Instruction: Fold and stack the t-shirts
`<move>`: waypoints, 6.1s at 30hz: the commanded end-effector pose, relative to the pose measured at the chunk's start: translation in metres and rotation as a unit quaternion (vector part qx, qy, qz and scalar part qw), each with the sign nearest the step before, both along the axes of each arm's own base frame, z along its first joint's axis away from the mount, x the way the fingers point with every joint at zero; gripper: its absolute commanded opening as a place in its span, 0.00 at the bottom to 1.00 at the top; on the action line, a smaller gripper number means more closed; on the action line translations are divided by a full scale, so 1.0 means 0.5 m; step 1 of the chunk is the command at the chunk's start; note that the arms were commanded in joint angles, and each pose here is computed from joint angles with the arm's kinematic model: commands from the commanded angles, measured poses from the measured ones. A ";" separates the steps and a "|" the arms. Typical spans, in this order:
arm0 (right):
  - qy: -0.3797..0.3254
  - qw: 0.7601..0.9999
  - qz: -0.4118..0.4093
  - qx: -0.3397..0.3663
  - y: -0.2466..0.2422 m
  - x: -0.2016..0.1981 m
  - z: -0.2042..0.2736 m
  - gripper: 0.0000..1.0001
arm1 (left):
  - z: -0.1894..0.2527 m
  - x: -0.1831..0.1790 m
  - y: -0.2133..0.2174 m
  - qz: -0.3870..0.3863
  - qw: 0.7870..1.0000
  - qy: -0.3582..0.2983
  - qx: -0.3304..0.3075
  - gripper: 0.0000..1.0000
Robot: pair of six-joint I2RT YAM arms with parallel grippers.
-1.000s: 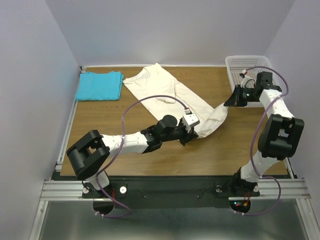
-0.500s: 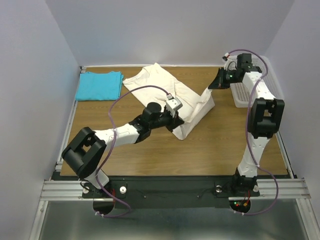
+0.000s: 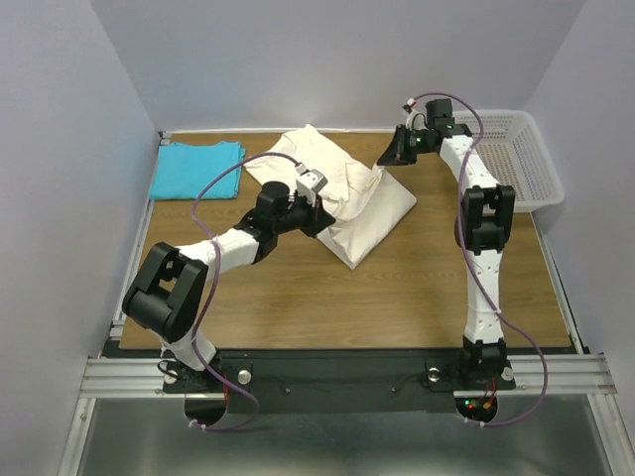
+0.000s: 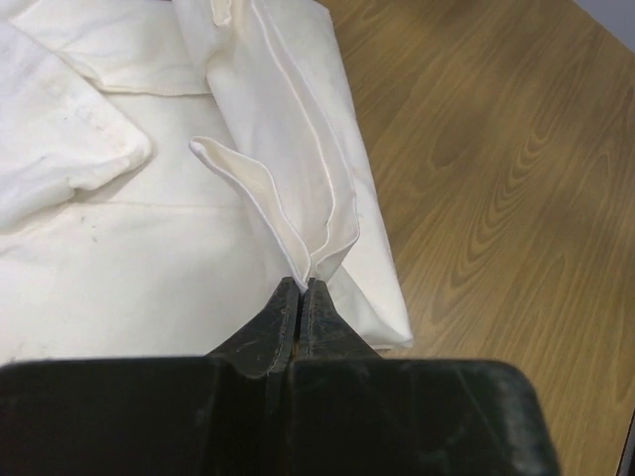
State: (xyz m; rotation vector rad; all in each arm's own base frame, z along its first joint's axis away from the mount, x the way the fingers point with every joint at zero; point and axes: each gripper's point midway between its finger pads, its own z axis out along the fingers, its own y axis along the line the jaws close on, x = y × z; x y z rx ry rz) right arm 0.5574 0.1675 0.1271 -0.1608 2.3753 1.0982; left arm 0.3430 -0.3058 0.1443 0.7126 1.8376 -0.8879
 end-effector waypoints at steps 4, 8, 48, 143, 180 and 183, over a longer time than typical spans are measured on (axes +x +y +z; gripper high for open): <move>-0.063 0.997 -0.021 0.032 0.043 0.074 0.055 0.01 | 0.017 0.065 0.044 0.024 0.999 0.006 -0.023 0.00; -0.063 0.996 -0.035 0.043 0.065 0.095 0.044 0.01 | 0.003 0.095 0.061 0.031 0.999 0.023 -0.028 0.00; -0.093 0.987 -0.107 0.076 0.122 0.179 0.014 0.01 | -0.020 0.219 0.150 0.086 0.993 0.044 -0.061 0.00; -0.223 0.967 -0.016 -0.124 -0.262 -0.374 0.139 0.72 | -0.172 -0.020 -0.074 0.106 0.937 -0.048 0.328 0.61; -0.397 0.749 0.510 -0.148 -0.222 -0.595 -0.029 0.82 | -0.283 -0.528 -0.027 -0.085 0.927 0.129 0.342 0.19; -0.411 0.708 0.554 -0.147 -0.203 -0.647 -0.055 0.82 | -0.221 -0.514 -0.027 -0.040 0.948 0.129 0.287 0.34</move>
